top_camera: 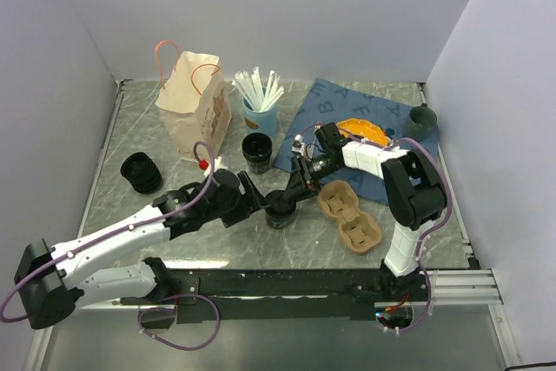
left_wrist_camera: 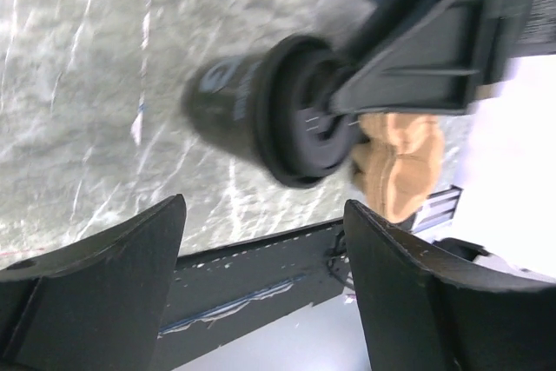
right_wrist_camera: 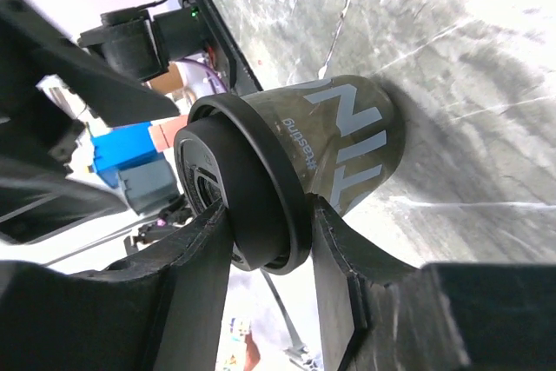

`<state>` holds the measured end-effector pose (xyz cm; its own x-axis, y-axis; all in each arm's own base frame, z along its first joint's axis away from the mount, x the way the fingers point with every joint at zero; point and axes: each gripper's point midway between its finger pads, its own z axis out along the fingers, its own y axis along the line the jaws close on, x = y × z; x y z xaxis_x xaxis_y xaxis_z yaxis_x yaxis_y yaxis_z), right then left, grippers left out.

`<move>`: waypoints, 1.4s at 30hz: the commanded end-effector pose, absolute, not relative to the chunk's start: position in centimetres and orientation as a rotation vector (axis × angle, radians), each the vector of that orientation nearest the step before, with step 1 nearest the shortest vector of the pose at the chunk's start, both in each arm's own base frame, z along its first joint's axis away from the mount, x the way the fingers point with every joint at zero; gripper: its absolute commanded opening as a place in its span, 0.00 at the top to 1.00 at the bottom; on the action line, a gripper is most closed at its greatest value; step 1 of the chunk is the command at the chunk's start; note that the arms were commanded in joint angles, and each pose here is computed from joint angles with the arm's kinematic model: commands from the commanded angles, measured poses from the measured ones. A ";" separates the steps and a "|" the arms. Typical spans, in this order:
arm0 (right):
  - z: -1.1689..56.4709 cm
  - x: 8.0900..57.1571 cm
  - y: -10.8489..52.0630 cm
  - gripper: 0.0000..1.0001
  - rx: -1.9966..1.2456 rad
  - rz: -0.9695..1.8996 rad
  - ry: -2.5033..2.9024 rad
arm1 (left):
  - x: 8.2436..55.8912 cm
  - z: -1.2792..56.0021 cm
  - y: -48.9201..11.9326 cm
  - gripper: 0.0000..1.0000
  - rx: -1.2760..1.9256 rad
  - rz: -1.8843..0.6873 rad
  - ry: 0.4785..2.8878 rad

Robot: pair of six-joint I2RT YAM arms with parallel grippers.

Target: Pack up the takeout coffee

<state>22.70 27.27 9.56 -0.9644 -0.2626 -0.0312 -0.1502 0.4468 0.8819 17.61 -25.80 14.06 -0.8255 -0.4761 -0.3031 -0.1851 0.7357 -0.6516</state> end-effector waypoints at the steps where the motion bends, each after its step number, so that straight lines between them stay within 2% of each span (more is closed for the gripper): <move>1: 11.1 21.8 28.2 0.52 0.421 -1.570 -2.584 | 18.7 16.7 -24.6 0.20 -0.475 -0.830 2.406; 2: 11.3 21.5 28.5 0.48 0.436 -1.568 -2.582 | 18.7 16.5 -24.4 0.20 -0.478 -0.822 2.410; 8: 12.5 21.0 28.4 0.41 0.476 -1.531 -2.649 | 18.2 15.2 -23.4 0.20 -0.481 -0.771 2.444; 19: 12.7 20.5 27.7 0.43 0.519 -1.463 -2.741 | 17.4 14.0 -20.4 0.22 -0.569 -0.636 2.457; 24: 13.1 20.8 27.5 0.43 0.526 -1.442 -2.794 | 18.1 13.9 -20.8 0.22 -0.422 -0.543 2.495; 28: 13.3 20.8 27.3 0.43 0.524 -1.440 -2.816 | 18.7 13.2 -21.6 0.28 -0.319 -0.396 2.584; 33: 13.5 20.6 26.9 0.43 0.532 -1.426 -2.845 | 18.5 12.5 -22.8 0.36 -0.265 -0.342 2.629; 42: 13.3 19.9 26.3 0.44 0.541 -1.414 -2.868 | 19.4 10.6 -23.7 0.41 -0.227 -0.279 2.662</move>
<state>20.26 26.54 12.89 -0.9468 -0.2496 -0.2033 -0.3129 0.5654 0.7632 18.44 -23.02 10.05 -0.8897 -0.2376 -0.3900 -0.1485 0.9581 -0.2450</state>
